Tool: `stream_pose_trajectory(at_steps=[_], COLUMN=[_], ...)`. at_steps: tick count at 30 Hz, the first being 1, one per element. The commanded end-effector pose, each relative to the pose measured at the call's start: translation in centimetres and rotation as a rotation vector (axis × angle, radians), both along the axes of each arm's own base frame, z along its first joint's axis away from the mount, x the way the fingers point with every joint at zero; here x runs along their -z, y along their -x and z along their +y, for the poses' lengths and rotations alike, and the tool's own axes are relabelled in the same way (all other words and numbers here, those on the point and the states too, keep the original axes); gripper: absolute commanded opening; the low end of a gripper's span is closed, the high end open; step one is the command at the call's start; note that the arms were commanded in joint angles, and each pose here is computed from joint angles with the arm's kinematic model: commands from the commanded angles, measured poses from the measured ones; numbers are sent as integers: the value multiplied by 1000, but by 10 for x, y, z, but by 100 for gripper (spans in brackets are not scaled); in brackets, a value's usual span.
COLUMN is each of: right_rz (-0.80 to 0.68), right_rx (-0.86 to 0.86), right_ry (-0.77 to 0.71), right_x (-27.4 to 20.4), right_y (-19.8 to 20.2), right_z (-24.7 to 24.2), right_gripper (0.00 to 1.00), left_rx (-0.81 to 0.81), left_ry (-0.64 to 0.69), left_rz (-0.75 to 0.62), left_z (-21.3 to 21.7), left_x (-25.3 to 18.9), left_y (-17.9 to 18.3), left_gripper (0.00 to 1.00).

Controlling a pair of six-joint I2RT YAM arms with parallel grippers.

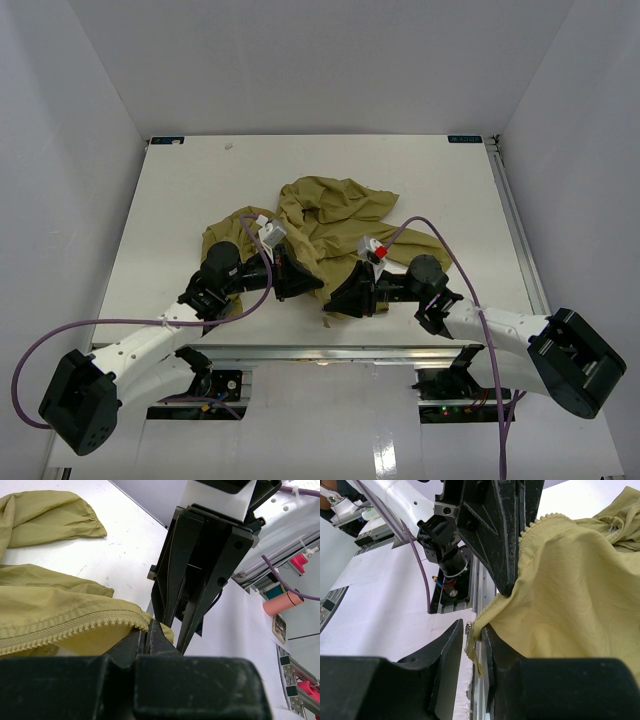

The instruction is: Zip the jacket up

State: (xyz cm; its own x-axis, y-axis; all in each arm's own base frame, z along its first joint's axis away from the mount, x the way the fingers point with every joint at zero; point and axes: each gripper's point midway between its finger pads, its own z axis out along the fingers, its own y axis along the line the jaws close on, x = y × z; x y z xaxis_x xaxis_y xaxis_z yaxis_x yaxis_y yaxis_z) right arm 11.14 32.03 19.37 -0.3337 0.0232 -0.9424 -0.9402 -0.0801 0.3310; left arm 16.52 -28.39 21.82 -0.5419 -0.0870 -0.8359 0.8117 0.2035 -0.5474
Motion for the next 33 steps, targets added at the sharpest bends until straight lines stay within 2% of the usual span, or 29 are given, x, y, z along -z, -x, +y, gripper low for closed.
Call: stream_pose_trajectory(at_steps=[1, 9, 19, 24, 30, 33], right_rz=[-25, -8, -6, -5, -16, -17], right_rx=[14, -5, 20, 28, 30, 30], right_ry=[-4, 16, 19, 4, -1, -2], right_x=[-3, 3, 4, 0, 1, 1], right_y=[-4, -4, -8, -7, -7, -7], right_z=[0, 3, 3, 1, 1, 1], right_gripper=[27, 26, 17, 8, 8, 8], left_rx=[-11, -8, -9, -17, -55, -76], left_ry=[12, 16, 16, 7, 2, 8], left_rz=[-33, -37, -38, -36, -29, -32], left_z=[2, 2, 3, 3, 4, 5], left_x=[-6, -8, -8, -4, -7, -11], left_y=[-1, 0, 0, -1, -8, -10], left_gripper=[0, 0, 0, 0, 0, 10])
